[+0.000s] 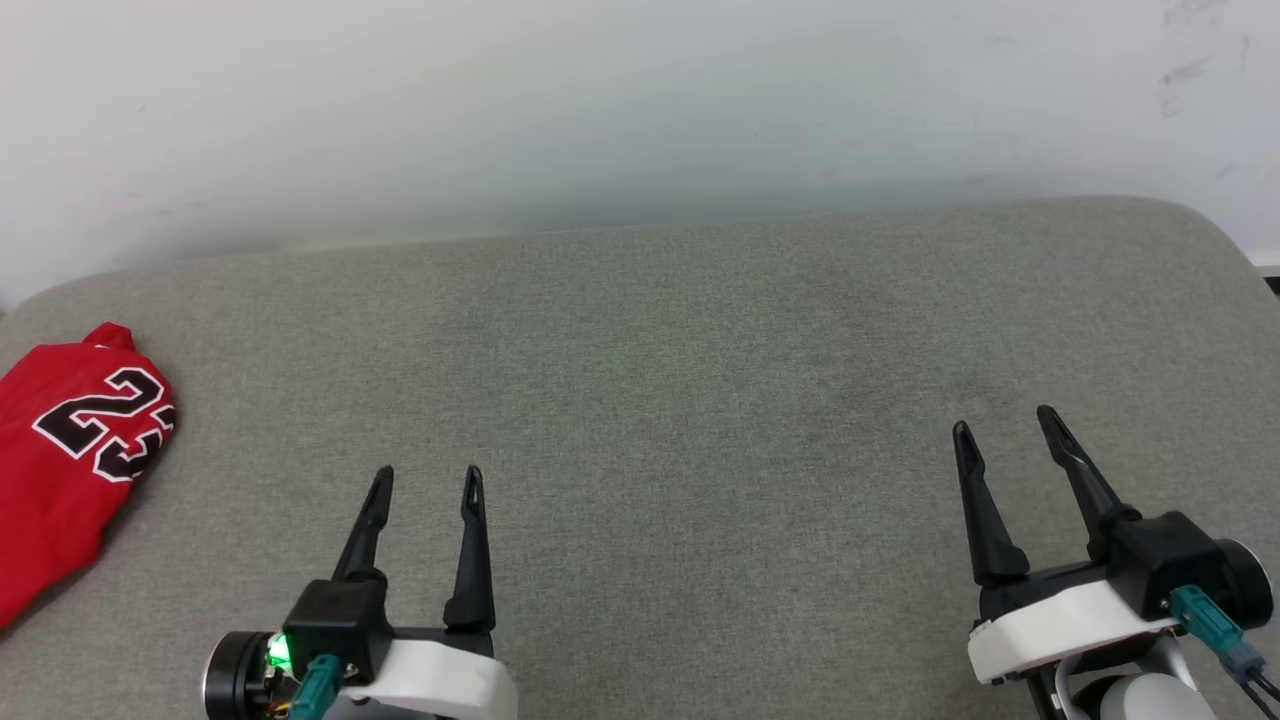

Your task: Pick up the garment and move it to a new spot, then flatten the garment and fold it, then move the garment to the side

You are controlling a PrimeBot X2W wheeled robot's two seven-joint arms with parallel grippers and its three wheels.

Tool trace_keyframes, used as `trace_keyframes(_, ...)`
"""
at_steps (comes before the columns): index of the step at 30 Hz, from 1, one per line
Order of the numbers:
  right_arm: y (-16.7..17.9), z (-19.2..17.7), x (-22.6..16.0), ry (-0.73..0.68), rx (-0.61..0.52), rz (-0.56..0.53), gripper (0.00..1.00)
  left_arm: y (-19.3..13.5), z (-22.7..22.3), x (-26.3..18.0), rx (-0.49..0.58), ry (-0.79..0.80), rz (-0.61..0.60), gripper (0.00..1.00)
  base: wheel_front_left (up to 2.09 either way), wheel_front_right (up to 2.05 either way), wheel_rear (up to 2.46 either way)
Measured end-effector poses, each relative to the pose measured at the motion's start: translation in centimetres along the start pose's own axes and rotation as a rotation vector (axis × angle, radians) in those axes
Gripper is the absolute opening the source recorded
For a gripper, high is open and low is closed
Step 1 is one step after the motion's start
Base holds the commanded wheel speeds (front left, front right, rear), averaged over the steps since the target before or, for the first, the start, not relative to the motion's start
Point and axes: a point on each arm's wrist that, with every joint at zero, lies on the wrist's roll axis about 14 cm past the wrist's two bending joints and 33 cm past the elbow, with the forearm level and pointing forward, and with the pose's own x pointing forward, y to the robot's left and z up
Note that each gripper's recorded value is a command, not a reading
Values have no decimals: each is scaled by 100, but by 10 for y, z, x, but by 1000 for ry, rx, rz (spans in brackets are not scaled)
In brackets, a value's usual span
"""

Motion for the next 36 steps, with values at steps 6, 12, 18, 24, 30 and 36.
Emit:
trace_keyframes(6,-2,1,0,-13,29,-11,100,2,9,2,-48,-37,-4,100,0,0,0)
trace_keyframes(12,-6,1,-3,-28,108,-31,100,13,8,0,-106,-46,10,100,0,0,0)
trace_keyframes(18,-3,-5,-6,-15,136,-31,100,17,-5,-7,-84,-19,2,100,0,0,0)
trace_keyframes(24,-1,-10,-6,-3,135,-26,100,15,-14,-8,-54,1,-27,100,0,0,0)
trace_keyframes(30,3,-10,-7,-7,107,-10,100,14,-16,-10,-15,1,-47,100,0,0,0)
trace_keyframes(36,7,-11,-6,-6,110,1,100,16,-15,-12,-3,-2,-52,100,0,0,0)
